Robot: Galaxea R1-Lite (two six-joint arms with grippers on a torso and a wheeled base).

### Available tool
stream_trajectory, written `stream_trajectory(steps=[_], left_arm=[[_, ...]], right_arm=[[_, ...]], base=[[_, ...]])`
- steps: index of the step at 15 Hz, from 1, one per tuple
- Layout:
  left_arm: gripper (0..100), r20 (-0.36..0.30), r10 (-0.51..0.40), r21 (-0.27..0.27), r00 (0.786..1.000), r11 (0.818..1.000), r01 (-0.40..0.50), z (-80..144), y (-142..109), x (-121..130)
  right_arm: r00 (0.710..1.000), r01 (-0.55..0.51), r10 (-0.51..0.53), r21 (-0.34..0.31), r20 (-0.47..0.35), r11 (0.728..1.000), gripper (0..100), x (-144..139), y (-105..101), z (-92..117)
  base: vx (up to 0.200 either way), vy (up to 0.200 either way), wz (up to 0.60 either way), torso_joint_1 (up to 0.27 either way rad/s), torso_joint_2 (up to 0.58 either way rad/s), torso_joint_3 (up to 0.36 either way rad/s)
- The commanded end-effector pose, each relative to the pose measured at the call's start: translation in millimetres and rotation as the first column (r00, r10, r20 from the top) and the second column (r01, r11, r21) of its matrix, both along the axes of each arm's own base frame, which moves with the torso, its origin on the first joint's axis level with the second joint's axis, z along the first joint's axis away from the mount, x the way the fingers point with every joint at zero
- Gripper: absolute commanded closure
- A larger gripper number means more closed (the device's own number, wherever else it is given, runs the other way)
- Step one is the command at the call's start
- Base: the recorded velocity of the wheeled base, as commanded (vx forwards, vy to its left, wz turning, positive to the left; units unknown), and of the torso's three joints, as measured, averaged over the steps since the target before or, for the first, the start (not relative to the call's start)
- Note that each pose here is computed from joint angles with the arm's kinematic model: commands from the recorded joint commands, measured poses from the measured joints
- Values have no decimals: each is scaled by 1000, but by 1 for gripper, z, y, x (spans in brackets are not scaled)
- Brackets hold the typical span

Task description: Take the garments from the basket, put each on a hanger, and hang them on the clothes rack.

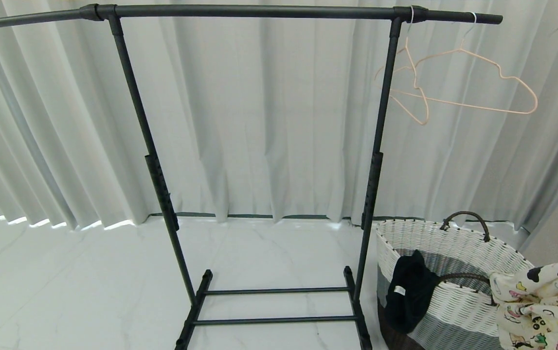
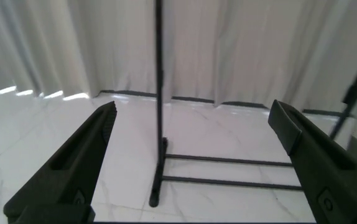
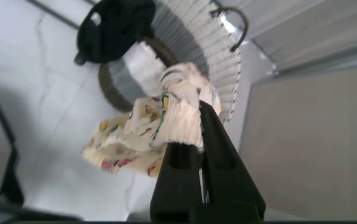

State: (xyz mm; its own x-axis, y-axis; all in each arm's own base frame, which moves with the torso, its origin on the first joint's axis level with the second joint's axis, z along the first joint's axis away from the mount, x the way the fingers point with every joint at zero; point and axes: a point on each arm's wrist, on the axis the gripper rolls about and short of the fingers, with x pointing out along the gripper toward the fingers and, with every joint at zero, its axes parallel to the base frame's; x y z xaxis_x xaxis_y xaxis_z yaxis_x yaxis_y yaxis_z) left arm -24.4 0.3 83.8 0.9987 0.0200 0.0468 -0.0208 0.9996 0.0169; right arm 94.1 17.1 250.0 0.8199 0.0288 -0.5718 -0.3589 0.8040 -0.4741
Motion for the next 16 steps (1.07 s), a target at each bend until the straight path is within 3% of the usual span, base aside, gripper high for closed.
stream_trajectory(steps=[1,2,5,6,8,9,10,13,14,15,16], left_arm=[[0,51,-111,-2,993,994,111,41,-2,-3],[0,43,-114,-35,993,993,115,68,-2,3],[0,-13,-154,-59,988,986,153,130,-3,35],[0,-36,-198,-66,980,979,195,142,-4,46],[0,-83,-329,-106,941,941,320,154,-11,65],[0,-130,-428,-148,895,900,409,154,-20,77],[0,-180,-484,-183,856,872,454,151,-28,87],[0,-318,-566,-229,760,824,518,141,-53,114],[0,-374,-608,-259,700,794,550,134,-67,121],[0,-410,-632,-306,658,774,554,129,-76,126],[0,-438,-637,-334,634,770,543,125,-82,130]], right_arm=[[999,-50,50,30,-13,998,100,-7,5,16],[996,-81,83,52,-43,995,100,-9,9,21],[975,-192,206,159,-83,968,100,-5,34,32],[967,-217,238,192,-94,957,100,1,44,35],[954,-249,281,238,-108,939,100,12,65,41],[949,-265,299,264,-99,927,100,22,81,42],[947,-273,308,280,-87,920,100,33,94,41],[932,-321,356,312,-62,894,100,54,130,38],[921,-343,386,353,-57,870,100,59,153,36],[915,-353,401,395,-45,848,100,63,172,33],[912,-358,409,414,-38,837,100,66,184,29]], base=[[0,0,0,0,0,0],[0,0,0,0,0,0],[0,0,0,0,0,0],[0,0,0,0,0,0],[0,0,0,0,0,0],[0,0,0,0,0,0],[0,0,0,0,0,0],[0,0,0,0,0,0],[0,0,0,0,0,0],[0,0,0,0,0,0],[0,0,0,0,0,0]])
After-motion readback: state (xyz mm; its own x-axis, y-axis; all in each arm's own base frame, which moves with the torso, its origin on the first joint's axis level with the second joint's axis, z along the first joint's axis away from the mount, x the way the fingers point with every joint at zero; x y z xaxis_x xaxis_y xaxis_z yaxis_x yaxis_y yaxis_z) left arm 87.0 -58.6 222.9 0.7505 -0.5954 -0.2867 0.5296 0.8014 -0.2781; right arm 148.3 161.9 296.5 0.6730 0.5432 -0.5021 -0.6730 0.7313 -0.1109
